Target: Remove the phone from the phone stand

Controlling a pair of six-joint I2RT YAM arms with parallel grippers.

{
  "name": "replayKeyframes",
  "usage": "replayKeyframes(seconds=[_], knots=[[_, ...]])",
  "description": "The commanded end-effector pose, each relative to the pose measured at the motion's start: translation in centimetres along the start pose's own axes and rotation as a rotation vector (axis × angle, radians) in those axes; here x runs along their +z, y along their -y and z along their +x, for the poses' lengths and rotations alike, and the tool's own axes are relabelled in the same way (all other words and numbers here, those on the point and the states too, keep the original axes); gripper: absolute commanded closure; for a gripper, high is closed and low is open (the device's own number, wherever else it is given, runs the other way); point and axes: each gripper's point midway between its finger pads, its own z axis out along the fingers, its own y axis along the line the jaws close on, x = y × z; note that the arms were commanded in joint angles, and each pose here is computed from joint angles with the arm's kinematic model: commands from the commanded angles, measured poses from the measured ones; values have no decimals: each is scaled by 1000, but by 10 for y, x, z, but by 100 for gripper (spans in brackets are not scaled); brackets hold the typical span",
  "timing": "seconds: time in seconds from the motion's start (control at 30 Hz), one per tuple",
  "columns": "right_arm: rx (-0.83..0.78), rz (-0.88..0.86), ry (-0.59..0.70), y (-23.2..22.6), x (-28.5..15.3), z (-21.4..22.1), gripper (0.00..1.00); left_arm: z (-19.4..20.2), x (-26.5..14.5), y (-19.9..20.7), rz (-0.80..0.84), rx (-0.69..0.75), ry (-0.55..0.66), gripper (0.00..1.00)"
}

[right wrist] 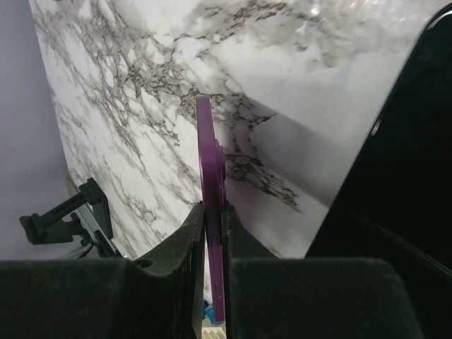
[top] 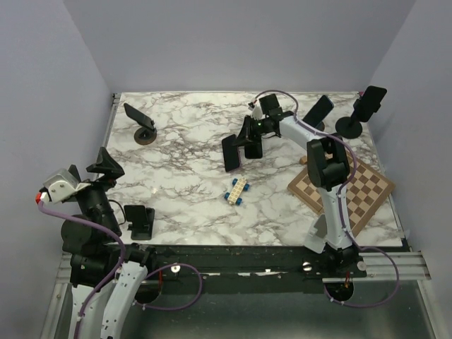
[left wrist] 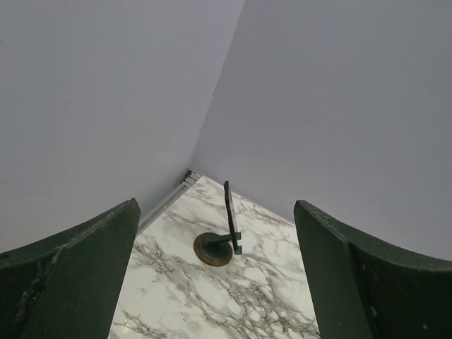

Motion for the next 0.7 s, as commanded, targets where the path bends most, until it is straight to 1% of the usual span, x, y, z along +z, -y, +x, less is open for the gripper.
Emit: replayKeyframes(seconds=[0.0,0.2,0.33,0.5,0.67], knots=[[14,-29,-10,14,-7,-14,99,7,3,6,24,7,-21,2],[57,-34,15,35,0,-26,99,9,3,10,39,7,-31,2],[98,-39,90,37,5,-38,99,10,4,11,40,10,-36,2],[168,-89,138,33,13,-47,99,12,5,12,43,12,-41,2],[209,-61,216,38,10,-54,99,12,5,12,45,10,-41,2]])
